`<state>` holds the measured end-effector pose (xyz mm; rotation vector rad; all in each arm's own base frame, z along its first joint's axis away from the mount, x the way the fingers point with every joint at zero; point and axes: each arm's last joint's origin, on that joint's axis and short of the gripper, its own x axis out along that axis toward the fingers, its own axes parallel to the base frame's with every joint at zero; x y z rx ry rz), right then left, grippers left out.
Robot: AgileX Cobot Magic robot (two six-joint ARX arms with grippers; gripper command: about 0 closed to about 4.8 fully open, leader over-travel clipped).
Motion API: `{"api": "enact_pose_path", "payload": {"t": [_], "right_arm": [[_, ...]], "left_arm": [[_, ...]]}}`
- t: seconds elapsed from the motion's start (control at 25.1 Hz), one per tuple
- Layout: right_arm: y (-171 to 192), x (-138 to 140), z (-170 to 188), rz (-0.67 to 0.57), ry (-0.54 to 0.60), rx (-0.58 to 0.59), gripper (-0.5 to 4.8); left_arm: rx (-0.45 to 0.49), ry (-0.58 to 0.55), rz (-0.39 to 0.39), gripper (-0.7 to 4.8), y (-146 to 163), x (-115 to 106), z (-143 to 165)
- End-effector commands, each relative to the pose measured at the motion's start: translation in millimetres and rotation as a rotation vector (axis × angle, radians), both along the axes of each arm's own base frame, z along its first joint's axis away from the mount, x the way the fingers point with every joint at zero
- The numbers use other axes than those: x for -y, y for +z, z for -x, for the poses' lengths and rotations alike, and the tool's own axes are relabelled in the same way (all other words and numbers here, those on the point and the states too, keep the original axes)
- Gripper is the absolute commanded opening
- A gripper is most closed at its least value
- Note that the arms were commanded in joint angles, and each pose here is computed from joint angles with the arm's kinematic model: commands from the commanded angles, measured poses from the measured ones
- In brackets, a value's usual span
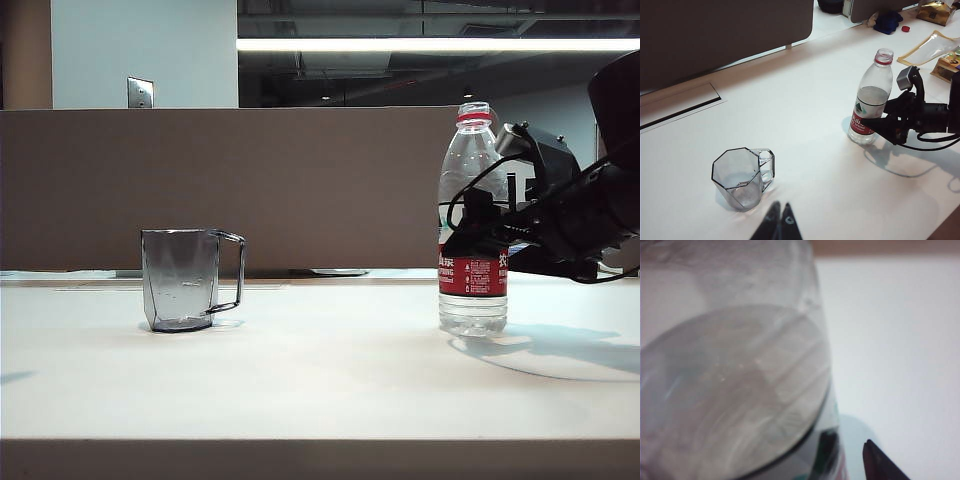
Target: Pick up the mineral water bottle on the table and pour water into the mug until it's half full.
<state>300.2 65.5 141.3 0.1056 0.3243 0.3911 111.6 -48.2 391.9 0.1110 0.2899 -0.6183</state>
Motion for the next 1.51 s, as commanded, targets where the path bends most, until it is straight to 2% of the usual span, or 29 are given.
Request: {"api": "enact_pose_path", "payload": {"t": [0.04,0.16,0.52,0.8,1.12,1.31,1.39,1.51], "right_arm": [[4.6,0.4,-1.3,-0.002,-0.009,0.028,4.79],[4.5,0.4,-1.3,-0.002,-0.010,0.027,4.79],[4.8,1.8,-1.8,0.012,-0.059,0.032,4.79],[4.0,1.7,-1.6,0.013,-0.056,0.024,4.04],[5.0,1.7,-1.4,0.012,-0.056,0.028,3.80],[5.1,1.8,-1.4,0.012,-0.056,0.028,3.49],[5.2,1.8,-1.4,0.012,-0.056,0.029,3.17],[5.4,1.8,-1.4,0.012,-0.056,0.030,3.17]], "left_arm": [[0.013,0.002,0.001,-0.05,2.4,-0.5,0.9],[0.017,0.036,-0.010,-0.05,2.3,-1.4,0.4],[0.016,0.037,-0.010,-0.05,2.2,-1.5,0.4],[0.016,0.037,-0.010,-0.05,2.2,-1.4,0.3],[0.016,0.037,-0.011,-0.05,2.2,-1.4,0.3],[0.016,0.037,-0.010,-0.05,2.2,-1.4,0.3],[0.016,0.037,-0.010,-0.05,2.2,-1.4,0.3],[0.016,0.037,-0.010,-0.05,2.2,-1.4,0.3]]}}
